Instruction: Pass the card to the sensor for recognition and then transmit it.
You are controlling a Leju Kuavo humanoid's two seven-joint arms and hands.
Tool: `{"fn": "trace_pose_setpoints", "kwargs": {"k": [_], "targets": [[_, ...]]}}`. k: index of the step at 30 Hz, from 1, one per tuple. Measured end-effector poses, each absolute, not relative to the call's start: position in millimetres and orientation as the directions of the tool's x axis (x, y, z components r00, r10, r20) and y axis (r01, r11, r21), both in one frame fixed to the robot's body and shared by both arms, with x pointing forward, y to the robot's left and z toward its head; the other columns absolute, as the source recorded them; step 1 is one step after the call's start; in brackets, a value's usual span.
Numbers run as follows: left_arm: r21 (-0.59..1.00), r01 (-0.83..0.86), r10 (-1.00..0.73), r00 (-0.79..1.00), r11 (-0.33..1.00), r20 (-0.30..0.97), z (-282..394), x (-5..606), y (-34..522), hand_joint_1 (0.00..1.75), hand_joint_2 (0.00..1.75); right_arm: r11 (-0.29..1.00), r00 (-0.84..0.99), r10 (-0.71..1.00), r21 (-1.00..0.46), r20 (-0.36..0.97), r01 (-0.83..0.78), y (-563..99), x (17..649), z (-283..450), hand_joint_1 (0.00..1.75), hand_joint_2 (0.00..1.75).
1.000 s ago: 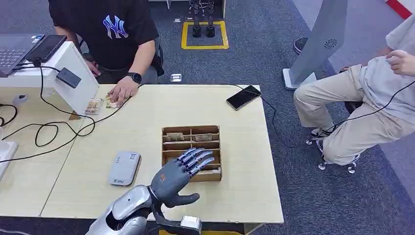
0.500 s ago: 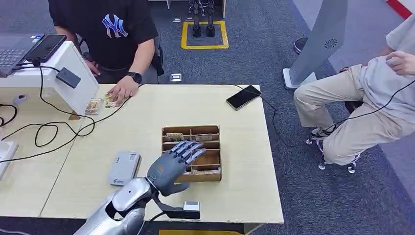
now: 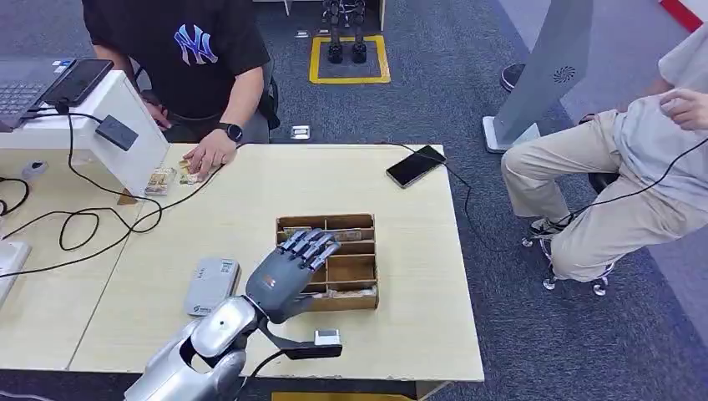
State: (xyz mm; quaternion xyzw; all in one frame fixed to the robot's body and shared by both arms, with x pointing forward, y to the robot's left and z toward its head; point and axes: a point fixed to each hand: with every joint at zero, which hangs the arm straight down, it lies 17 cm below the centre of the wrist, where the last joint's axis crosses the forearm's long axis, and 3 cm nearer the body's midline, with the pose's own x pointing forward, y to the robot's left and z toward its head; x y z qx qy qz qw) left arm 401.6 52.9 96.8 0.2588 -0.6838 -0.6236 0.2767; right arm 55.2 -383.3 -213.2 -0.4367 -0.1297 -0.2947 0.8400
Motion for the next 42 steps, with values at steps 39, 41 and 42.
{"fn": "trace_pose_setpoints", "kwargs": {"k": [39, 41, 42], "targets": [[0.98, 0.026, -0.531, -0.837, 0.198, 0.129, 124, 361, 11, 0.0, 1.75, 0.445, 0.797, -0.364, -0.662, 0.482, 0.604, -386, 57, -211, 0.0, 1.75], [0.982, 0.019, -0.539, -0.834, 0.188, 0.12, 124, 363, 11, 0.0, 1.75, 0.446, 0.798, -0.362, -0.662, 0.482, 0.602, -386, 58, -211, 0.0, 1.75], [0.983, 0.018, -0.54, -0.834, 0.181, 0.114, 123, 364, 11, 0.0, 1.75, 0.446, 0.798, -0.361, -0.662, 0.482, 0.602, -386, 58, -211, 0.0, 1.75]]}}
